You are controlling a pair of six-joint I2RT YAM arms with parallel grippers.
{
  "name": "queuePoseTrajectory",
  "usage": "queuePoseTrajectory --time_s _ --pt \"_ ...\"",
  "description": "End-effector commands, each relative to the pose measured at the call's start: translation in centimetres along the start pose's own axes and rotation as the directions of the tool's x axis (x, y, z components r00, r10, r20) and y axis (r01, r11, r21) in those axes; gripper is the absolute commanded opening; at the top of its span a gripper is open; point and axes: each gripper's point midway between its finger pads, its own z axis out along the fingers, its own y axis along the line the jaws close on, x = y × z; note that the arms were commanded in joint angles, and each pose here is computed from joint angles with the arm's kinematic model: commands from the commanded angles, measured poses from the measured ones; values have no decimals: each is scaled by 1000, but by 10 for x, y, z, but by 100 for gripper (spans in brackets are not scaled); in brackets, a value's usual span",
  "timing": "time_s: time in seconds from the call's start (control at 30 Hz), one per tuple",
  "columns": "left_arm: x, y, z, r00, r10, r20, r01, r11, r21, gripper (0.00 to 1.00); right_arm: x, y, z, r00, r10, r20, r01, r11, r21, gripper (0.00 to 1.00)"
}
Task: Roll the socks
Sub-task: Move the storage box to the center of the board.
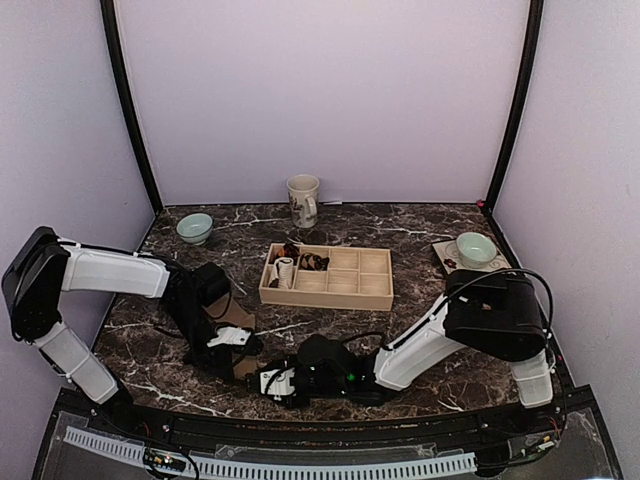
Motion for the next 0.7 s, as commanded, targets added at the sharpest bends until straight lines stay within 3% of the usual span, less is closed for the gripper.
queuePoseTrajectory --time_s 0.0,0.33,0.53,0.67 --pt "10 -11 3 1000 -17 -5 17 1000 11 3 9 -1 16 1000 -5 -14 5 1000 -22 37" --pt "17 -8 6 1000 -12 -12 12 999 -40 3 8 -1 22 997 72 -12 -73 997 -23 32" --pt "11 -13 -3 1000 7 20 -6 997 -71 3 38 7 -20 957 286 -50 -284 958 39 34" --pt "3 -19 -8 999 10 54 -7 998 -57 3 46 -14 -50 909 415 -29 -407 902 146 36"
